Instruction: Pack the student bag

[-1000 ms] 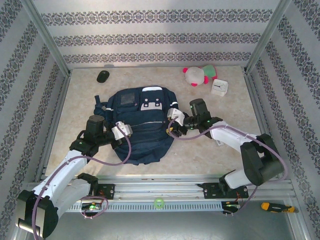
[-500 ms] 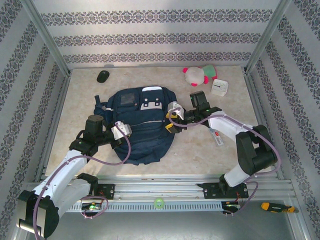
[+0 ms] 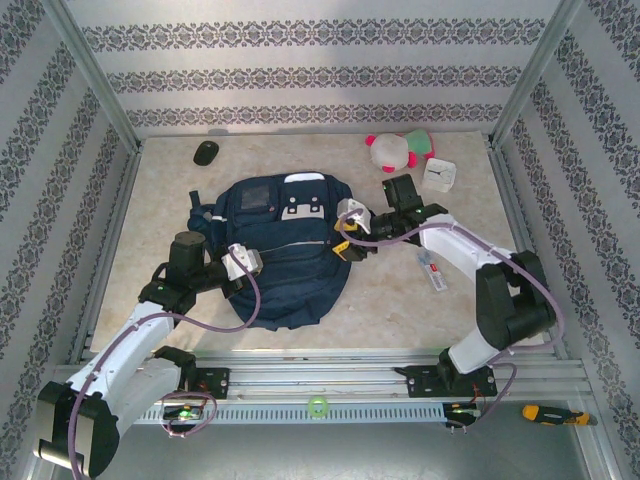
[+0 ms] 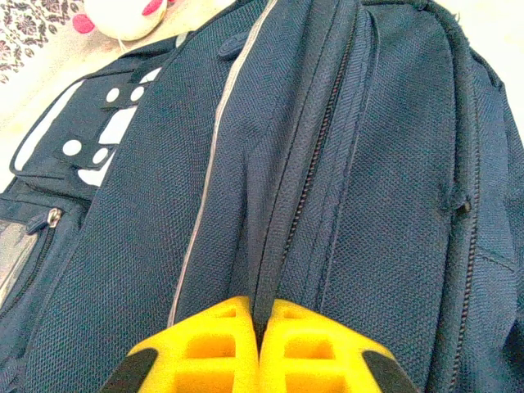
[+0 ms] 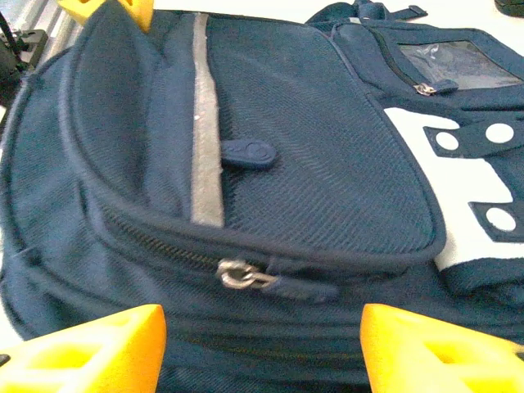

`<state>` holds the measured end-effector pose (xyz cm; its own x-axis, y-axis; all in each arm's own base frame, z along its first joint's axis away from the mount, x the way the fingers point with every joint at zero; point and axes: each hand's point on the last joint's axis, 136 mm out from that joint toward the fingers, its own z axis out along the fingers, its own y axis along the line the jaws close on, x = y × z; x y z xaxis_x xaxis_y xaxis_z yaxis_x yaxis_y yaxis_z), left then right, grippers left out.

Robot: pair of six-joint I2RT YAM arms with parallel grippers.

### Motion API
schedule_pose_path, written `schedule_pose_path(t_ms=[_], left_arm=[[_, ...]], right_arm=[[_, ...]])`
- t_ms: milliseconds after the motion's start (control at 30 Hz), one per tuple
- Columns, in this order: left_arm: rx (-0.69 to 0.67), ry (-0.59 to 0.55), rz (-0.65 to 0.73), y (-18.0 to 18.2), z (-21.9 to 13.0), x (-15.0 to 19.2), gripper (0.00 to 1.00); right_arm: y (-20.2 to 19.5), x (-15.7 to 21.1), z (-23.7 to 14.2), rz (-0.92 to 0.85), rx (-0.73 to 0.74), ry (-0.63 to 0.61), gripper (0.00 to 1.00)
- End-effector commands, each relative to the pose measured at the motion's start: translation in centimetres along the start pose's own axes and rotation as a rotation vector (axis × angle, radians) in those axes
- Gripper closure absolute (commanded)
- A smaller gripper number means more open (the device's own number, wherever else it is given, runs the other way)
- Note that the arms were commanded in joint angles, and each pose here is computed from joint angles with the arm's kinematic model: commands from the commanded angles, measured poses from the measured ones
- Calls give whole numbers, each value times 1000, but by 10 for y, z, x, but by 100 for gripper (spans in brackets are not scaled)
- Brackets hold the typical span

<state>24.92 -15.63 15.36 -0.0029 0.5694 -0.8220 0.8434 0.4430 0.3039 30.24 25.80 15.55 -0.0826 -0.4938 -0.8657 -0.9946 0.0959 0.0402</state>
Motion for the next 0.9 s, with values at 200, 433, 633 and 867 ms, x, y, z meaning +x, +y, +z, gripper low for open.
schedule_pose_path(t_ms=[200,433,633,867], left_arm=[[-50,-119,49,12,-7,-27,100],[-104,-107,35,24,-4,-23,100],[-99,-126,27,23,-2,-25,100],[-95,-148,25,23,-3,-29,100]], right_arm=[[11,-7,26,-3,-141,8,41],[37,-1,16,96,-200,49,48],[47,-1,13,149,-221,45,52],[50,-12,18,153,-276,-1,63]])
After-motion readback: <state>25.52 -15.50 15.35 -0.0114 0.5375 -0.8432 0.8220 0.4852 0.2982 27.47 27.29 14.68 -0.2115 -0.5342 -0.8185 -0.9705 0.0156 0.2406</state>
